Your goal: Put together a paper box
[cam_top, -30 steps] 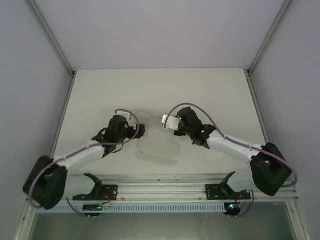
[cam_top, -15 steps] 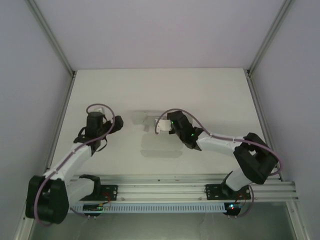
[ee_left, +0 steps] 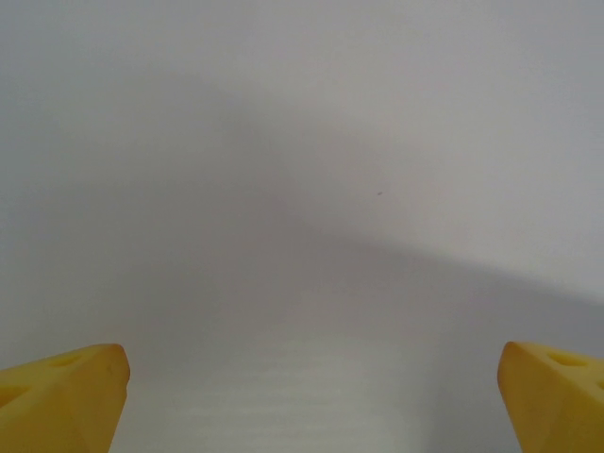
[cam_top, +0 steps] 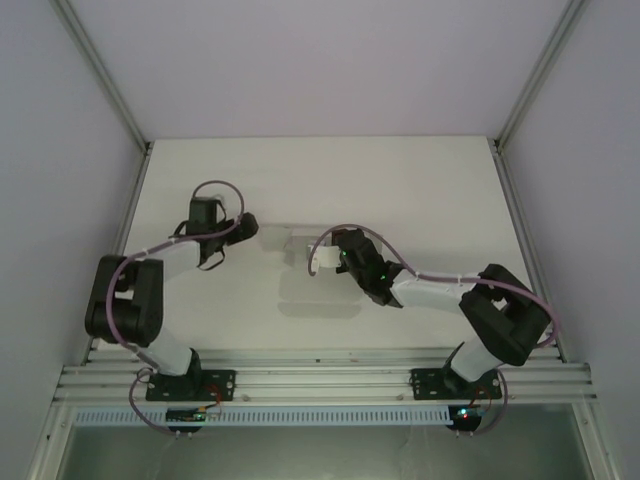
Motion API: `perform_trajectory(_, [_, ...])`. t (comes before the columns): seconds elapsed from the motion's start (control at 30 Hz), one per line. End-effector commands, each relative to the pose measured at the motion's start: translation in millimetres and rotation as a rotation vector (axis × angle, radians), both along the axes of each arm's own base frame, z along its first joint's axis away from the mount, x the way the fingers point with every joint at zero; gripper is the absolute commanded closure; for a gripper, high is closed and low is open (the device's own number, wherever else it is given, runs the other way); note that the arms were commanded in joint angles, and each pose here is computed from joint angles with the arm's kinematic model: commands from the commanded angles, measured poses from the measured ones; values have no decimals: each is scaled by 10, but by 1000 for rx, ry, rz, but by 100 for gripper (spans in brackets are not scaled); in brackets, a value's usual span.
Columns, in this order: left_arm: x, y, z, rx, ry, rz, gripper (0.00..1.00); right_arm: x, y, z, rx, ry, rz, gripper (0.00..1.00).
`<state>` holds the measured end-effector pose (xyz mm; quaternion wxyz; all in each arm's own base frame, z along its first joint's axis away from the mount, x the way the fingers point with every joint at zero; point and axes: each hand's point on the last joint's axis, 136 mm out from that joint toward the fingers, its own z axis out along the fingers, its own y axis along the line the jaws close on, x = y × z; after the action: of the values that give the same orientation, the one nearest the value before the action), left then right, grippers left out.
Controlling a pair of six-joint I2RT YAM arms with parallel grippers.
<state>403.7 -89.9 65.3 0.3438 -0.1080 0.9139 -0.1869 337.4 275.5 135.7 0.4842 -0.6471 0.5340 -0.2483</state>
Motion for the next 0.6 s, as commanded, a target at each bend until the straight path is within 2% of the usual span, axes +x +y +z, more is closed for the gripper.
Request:
perform_trajectory(0.0, [156,-325,138,-70,-75,-193,3,0,-2,-48,19,29,-2,100])
perform_trajectory(0.1, [6,-624,150,-158,-78,-356,12,25,-16,-21,32,27,-18,100])
perform_trajectory(0.17, [-146,-750,188,-196,-93,-425,14,42,-39,-11,35,23,-32,100])
perform_trajectory(0.3, [-430,-884,205,-191,-113,-502,15,59,-61,3,43,22,-43,100])
perform_trajectory(0.43, [-624,-1031,146,-168,-82,-565,29,72,-50,-4,41,20,-47,100])
perform_trajectory(0.57, [-760,-1150,133,-166,-80,-603,35,81,-68,-29,31,19,-60,100])
